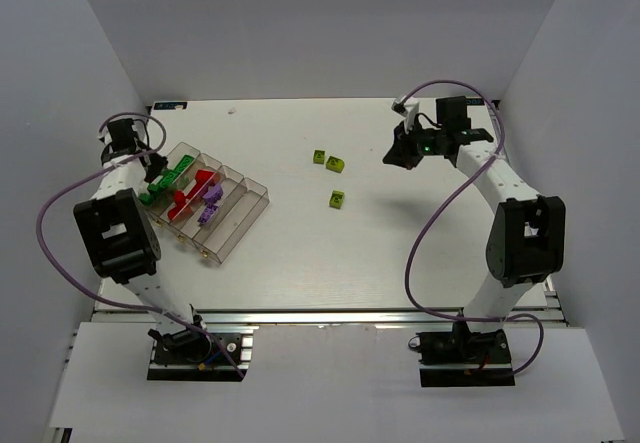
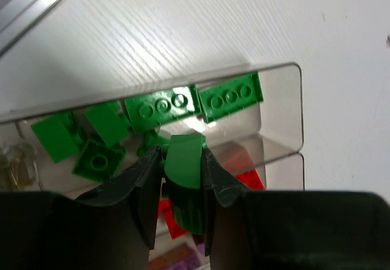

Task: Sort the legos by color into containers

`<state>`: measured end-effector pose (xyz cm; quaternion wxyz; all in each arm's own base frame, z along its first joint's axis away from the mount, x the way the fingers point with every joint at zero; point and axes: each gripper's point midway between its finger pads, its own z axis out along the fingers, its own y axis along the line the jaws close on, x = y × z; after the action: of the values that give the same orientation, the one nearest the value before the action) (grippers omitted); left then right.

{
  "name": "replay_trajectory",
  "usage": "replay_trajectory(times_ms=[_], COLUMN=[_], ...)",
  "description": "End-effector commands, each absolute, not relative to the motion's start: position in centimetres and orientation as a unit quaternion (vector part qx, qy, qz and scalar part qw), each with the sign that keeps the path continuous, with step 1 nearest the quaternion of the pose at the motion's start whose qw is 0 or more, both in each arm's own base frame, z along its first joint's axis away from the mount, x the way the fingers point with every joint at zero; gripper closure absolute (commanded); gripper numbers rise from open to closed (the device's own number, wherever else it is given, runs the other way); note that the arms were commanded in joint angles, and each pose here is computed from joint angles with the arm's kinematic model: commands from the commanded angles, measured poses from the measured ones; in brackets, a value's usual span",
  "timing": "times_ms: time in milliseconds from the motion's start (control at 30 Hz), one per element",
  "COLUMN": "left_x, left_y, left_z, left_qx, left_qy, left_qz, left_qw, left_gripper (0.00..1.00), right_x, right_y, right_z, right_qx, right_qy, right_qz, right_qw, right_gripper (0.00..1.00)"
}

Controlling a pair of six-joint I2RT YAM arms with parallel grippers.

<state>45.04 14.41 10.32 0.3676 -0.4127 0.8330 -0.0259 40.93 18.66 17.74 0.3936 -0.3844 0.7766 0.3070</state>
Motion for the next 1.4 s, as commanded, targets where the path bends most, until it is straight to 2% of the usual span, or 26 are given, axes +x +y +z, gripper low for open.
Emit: replay_trajectory(times_ms=[0,33,100,133,167,200,267,333,367,400,600,667,700,767,800,867,900,1067,1367], left_x=[47.1,47.4,47.7,47.8,48.1,48.1,48.2,48.1,48.1,47.9,47.0,46.5,46.2,44.8,44.2,42.2,41.3,36.9,32.4], left_y=[16.7,16.9,17.2,16.8,16.9,16.9,16.5,16.5,16.2,16.3,15.0,14.2,13.2,11.7,10.5,8.8,7.8,5.0,1.9], left_z=[12.9,13.0,12.5,11.7,12.0,11.8,11.6,11.7,11.8,11.8,15.7,17.1,19.6,19.4,21.6,20.0,21.1,19.1,18.4], left_qx=[-0.422,-0.423,-0.425,-0.423,-0.423,-0.424,-0.421,-0.42,-0.417,-0.417,-0.397,-0.388,-0.376,-0.371,-0.358,-0.356,-0.346,-0.345,-0.358], left_qy=[0.807,0.806,0.807,0.813,0.813,0.814,0.819,0.82,0.822,0.823,0.818,0.816,0.806,0.804,0.792,0.796,0.792,0.801,0.794], left_qz=[-0.012,-0.011,-0.01,-0.018,-0.02,-0.022,-0.029,-0.032,-0.038,-0.037,-0.068,-0.083,-0.106,-0.133,-0.159,-0.186,-0.201,-0.228,-0.267], left_qw=[0.413,0.414,0.41,0.4,0.4,0.395,0.389,0.387,0.387,0.384,0.41,0.421,0.446,0.445,0.468,0.452,0.461,0.432,0.413], left_gripper=[0.99,0.97,0.91,0.84,0.63,0.52,0.39,0.34,0.34,0.29,0.26,0.26,0.26,0.26,0.26,0.26,0.26,0.25,0.25], right_x=[41.0,41.6,43.0,45.0,45.8,46.6,48.7,49.9,50.0,51.3,54.4,55.1,55.6,56.9,57.5,58.8,59.2,61.3,62.2], right_y=[17.9,17.3,15.8,14.5,13.0,12.1,10.7,9.9,9.6,9.2,7.5,6.9,6.2,5.1,4.3,2.1,2.1,1.6,1.5], right_z=[19.7,19.4,19.0,19.5,19.2,19.3,19.3,18.7,16.0,17.3,15.2,13.9,13.4,12.2,11.8,11.2,11.3,10.4,7.2], right_qx=[-0.387,-0.378,-0.332,-0.306,-0.277,-0.256,-0.214,-0.201,-0.185,-0.178,-0.153,-0.18,-0.184,-0.205,-0.226,-0.227,-0.242,-0.284,-0.329], right_qy=[0.762,0.77,0.796,0.8,0.807,0.81,0.818,0.83,0.854,0.852,0.873,0.874,0.877,0.877,0.874,0.872,0.867,0.855,0.846], right_qz=[0.303,0.288,0.258,0.222,0.21,0.204,0.202,0.206,0.214,0.212,0.17,0.146,0.123,0.088,0.059,0.049,0.051,0.043,0.045], right_qw=[0.422,0.425,0.434,0.467,0.477,0.486,0.494,0.478,0.437,0.445,0.431,0.427,0.427,0.425,0.426,0.43,0.432,0.431,0.417], right_gripper=[1.0,0.8,0.53,0.11,0.11,0.11,0.11,0.11,0.11,0.11,0.11,0.14,0.15,0.22,0.22,0.23,0.23,0.21,0.22])
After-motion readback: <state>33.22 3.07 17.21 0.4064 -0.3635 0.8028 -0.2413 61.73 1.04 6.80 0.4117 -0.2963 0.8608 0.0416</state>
